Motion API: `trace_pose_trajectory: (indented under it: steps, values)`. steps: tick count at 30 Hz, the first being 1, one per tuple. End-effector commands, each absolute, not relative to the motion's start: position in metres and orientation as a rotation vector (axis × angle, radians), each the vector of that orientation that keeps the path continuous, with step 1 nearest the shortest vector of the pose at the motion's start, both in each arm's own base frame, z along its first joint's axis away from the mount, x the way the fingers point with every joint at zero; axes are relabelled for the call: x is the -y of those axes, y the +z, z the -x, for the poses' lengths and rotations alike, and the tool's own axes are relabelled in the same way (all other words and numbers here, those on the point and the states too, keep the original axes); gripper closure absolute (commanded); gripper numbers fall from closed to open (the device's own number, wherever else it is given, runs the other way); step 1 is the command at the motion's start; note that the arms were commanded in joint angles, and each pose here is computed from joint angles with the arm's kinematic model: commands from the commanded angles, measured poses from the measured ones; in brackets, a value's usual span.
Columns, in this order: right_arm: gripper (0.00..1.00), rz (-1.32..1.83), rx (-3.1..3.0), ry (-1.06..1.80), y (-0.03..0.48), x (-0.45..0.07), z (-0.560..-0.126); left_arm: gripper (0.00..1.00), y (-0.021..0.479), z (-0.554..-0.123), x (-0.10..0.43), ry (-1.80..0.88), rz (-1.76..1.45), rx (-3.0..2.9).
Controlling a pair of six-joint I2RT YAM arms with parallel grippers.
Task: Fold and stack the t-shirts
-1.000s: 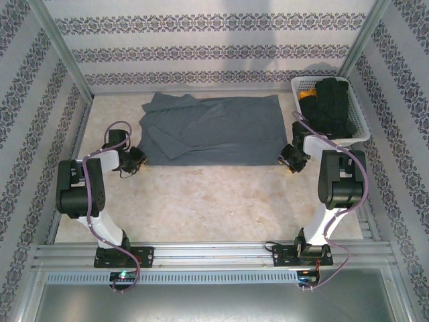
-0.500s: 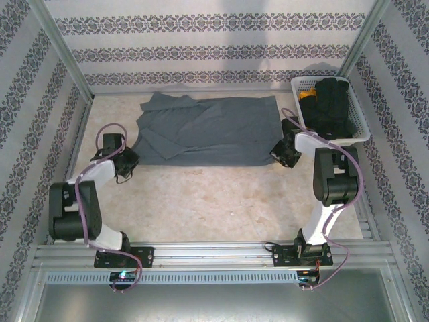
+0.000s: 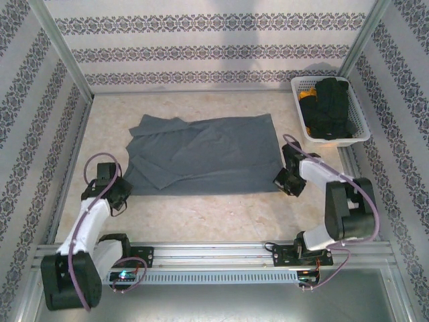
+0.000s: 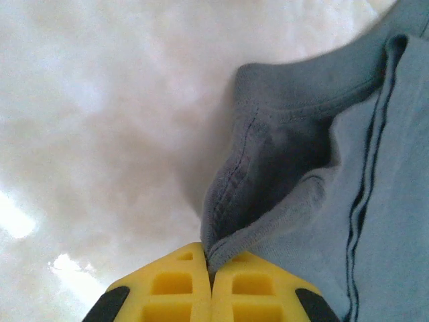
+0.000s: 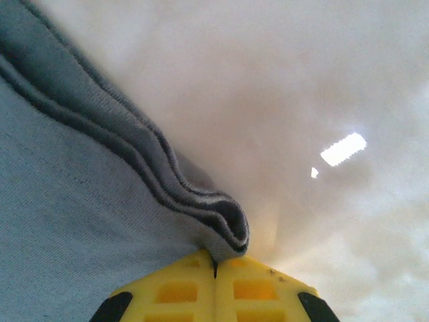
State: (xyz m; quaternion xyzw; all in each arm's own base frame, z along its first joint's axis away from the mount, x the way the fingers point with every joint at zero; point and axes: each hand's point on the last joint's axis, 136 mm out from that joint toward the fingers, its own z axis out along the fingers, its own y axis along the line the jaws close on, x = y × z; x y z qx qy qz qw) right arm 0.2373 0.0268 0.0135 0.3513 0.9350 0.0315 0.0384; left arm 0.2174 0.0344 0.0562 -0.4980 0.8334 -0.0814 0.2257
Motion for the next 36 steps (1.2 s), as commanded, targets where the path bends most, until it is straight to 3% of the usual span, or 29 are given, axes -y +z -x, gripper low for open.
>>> trace_pose_trajectory:
  steps: [1, 4, 7, 9, 11, 15, 20, 23, 31, 36]
  values:
    - [1.0, -1.133, -2.893, -0.013, 0.009, -0.016, -0.201, 1.0, 0.039, -0.174, -0.036, -0.113, 1.496, -2.348]
    - [1.0, -1.166, -2.886, 0.017, 0.004, -0.018, -0.19, 0.98, 0.033, -0.167, -0.031, -0.149, 1.512, -2.347]
    - [0.82, -1.154, -2.878, 0.055, 0.005, -0.021, -0.193, 0.66, 0.039, -0.169, -0.03, -0.153, 1.506, -2.349]
    - [0.7, -1.123, -2.872, 0.077, 0.013, -0.023, -0.198, 0.55, 0.051, -0.17, -0.034, -0.125, 1.493, -2.348]
    - [0.64, -1.026, -2.856, 0.086, 0.03, -0.027, -0.21, 0.49, 0.074, -0.178, -0.04, -0.102, 1.449, -2.325]
    - [0.55, -0.689, -2.775, 0.174, 0.077, -0.058, -0.242, 0.49, 0.099, -0.196, -0.025, -0.242, 1.423, -2.311]
    - [0.48, -0.311, -2.65, 0.76, 0.11, -0.158, -0.263, 0.49, 0.087, -0.206, 0.036, -0.496, 1.396, -2.348]
    - [0.46, -0.234, -2.614, 0.904, 0.113, -0.187, -0.263, 0.49, 0.075, -0.209, 0.067, -0.558, 1.381, -2.364]
    - [0.47, -0.244, -2.635, 0.886, 0.11, -0.19, -0.271, 0.51, 0.047, -0.226, 0.101, -0.623, 1.409, -2.372]
    - [0.48, -0.276, -2.643, 0.876, 0.105, -0.186, -0.271, 0.59, 0.036, -0.233, 0.108, -0.648, 1.426, -2.372]
